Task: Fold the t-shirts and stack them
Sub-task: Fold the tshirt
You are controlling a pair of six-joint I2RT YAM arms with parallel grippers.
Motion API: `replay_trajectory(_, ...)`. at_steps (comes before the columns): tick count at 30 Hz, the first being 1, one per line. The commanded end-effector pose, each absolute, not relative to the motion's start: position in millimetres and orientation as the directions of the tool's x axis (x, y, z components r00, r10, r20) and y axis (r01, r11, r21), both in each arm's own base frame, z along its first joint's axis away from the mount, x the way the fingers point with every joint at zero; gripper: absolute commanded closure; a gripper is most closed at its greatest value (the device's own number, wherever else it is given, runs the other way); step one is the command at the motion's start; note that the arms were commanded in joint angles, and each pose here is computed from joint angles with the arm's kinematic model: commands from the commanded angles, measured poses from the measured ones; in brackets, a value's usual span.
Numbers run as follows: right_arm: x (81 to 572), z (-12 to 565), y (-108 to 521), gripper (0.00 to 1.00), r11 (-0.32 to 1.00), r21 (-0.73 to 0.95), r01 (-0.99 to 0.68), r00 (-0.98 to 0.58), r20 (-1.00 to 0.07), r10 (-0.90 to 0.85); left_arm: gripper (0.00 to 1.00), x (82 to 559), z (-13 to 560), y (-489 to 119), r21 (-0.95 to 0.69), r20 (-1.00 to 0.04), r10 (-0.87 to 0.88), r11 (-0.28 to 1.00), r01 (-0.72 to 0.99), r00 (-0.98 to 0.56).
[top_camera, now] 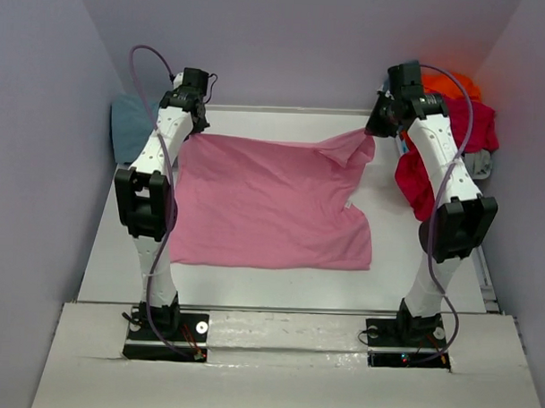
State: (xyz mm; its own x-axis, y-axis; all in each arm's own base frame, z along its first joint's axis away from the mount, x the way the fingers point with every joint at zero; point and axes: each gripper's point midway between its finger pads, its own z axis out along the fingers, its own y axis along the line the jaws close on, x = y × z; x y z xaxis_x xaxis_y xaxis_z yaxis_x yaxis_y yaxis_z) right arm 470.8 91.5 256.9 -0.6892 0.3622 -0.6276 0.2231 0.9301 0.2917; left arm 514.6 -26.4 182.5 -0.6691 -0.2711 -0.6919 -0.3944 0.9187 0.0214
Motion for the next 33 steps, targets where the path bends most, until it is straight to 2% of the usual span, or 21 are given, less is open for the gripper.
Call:
replay_trajectory(1,497,236,106,0.93,0.930,0.307,0.203,-0.714,-0.603,0.355,0.94,516,197,-19,0.040,-0.712,-0.267,0.908,-0.417,-0.649)
replay_trajectory(6,495,214,117,0.93,0.922,0.329,0.204,-0.770,-0.528,0.359,0.94,512,188,-20,0.050,-0.695,-0.260,0.912,-0.407,-0.670)
replay_trajectory(11,478,204,116,0.93,0.927,0.308,0.211,-0.810,-0.476,0.343,0.94,486,160,-23,0.068,-0.616,-0.269,0.918,-0.390,-0.741)
replay_trajectory(22,442,230,112,0.93,0.928,0.315,0.201,-0.819,-0.466,0.335,0.94,439,146,-33,0.030,-0.557,-0.283,0.932,-0.360,-0.781)
replay_trajectory(33,412,232,113,0.93,0.928,0.321,0.192,-0.851,-0.416,0.320,0.94,421,149,-35,0.014,-0.541,-0.294,0.933,-0.359,-0.788)
